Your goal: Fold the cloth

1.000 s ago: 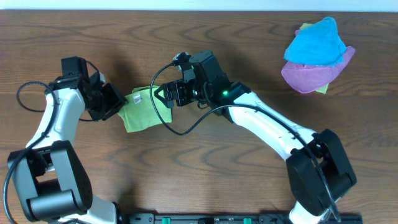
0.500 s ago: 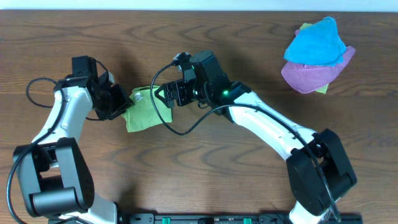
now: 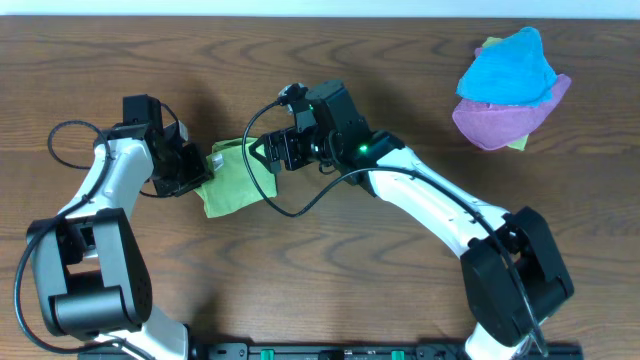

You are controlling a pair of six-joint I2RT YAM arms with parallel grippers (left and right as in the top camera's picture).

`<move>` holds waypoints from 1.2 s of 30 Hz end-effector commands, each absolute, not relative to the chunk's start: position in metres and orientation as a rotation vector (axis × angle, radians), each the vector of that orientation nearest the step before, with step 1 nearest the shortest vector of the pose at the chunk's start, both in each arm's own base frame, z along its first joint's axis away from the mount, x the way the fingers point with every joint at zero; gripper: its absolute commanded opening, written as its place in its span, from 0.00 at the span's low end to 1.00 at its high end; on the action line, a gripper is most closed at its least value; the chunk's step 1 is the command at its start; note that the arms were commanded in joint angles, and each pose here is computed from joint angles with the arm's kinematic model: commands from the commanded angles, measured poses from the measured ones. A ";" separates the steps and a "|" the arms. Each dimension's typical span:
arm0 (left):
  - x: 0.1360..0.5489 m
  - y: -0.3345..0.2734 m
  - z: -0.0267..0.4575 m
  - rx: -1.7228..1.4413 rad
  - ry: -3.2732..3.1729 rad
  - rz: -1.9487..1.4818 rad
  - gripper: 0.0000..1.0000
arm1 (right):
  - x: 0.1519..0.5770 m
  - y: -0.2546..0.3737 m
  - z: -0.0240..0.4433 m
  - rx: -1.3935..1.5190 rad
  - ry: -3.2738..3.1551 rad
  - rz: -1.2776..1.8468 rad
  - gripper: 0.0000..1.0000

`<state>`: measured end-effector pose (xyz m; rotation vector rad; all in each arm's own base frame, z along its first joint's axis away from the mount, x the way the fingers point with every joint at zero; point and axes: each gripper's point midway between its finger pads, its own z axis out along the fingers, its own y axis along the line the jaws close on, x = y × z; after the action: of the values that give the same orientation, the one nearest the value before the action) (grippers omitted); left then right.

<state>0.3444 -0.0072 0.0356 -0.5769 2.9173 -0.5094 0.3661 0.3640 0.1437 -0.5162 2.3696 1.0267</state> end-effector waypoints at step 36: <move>0.389 -0.023 0.086 -0.515 2.781 -0.660 0.06 | 0.371 0.345 0.137 -0.490 2.423 0.893 0.89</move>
<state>0.3797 -0.0185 0.0733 -0.5135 2.8098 -0.6197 0.3619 0.3505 0.1262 -0.4928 2.4587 0.9333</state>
